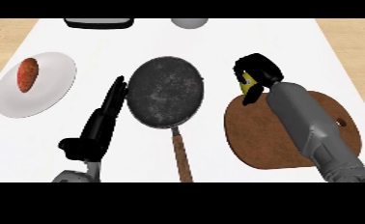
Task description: Pick the lemon from the cutting board and place it in the pan
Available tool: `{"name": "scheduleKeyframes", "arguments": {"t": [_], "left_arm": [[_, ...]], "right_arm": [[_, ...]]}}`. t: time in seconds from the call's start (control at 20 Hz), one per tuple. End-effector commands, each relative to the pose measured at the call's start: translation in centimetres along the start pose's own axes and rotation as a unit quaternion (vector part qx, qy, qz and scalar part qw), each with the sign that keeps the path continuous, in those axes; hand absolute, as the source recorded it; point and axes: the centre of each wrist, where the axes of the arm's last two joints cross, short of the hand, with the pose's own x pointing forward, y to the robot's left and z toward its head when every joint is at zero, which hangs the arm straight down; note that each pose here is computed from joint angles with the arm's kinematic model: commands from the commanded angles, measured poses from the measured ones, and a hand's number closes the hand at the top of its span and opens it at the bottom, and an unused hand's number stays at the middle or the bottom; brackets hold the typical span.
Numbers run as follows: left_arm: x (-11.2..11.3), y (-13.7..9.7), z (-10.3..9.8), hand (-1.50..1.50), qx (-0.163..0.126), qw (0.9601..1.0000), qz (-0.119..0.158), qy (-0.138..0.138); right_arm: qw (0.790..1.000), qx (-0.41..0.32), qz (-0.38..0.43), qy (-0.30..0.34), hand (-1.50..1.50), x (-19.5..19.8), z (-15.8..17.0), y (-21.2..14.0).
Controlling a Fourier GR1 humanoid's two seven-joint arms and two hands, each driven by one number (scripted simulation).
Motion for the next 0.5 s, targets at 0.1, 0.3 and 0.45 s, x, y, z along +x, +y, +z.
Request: {"name": "scheduleKeyframes", "arguments": {"t": [0.1,0.3,0.45], "left_arm": [[-0.2,-0.2,0.0,0.00,-0.007,0.9999,0.001,0.008],[0.0,-0.9,-0.3,0.00,-0.021,0.9997,0.008,0.003],[0.2,-1.2,-0.7,0.00,-0.036,0.9993,0.008,0.000]], "right_arm": [[0.986,-0.135,-0.079,0.063,1.50,10.4,-5.8,1.1],[0.961,-0.210,-0.103,0.150,1.50,11.7,-6.6,-0.6],[0.934,-0.262,-0.122,0.208,1.50,13.0,-7.3,-2.2]]}}
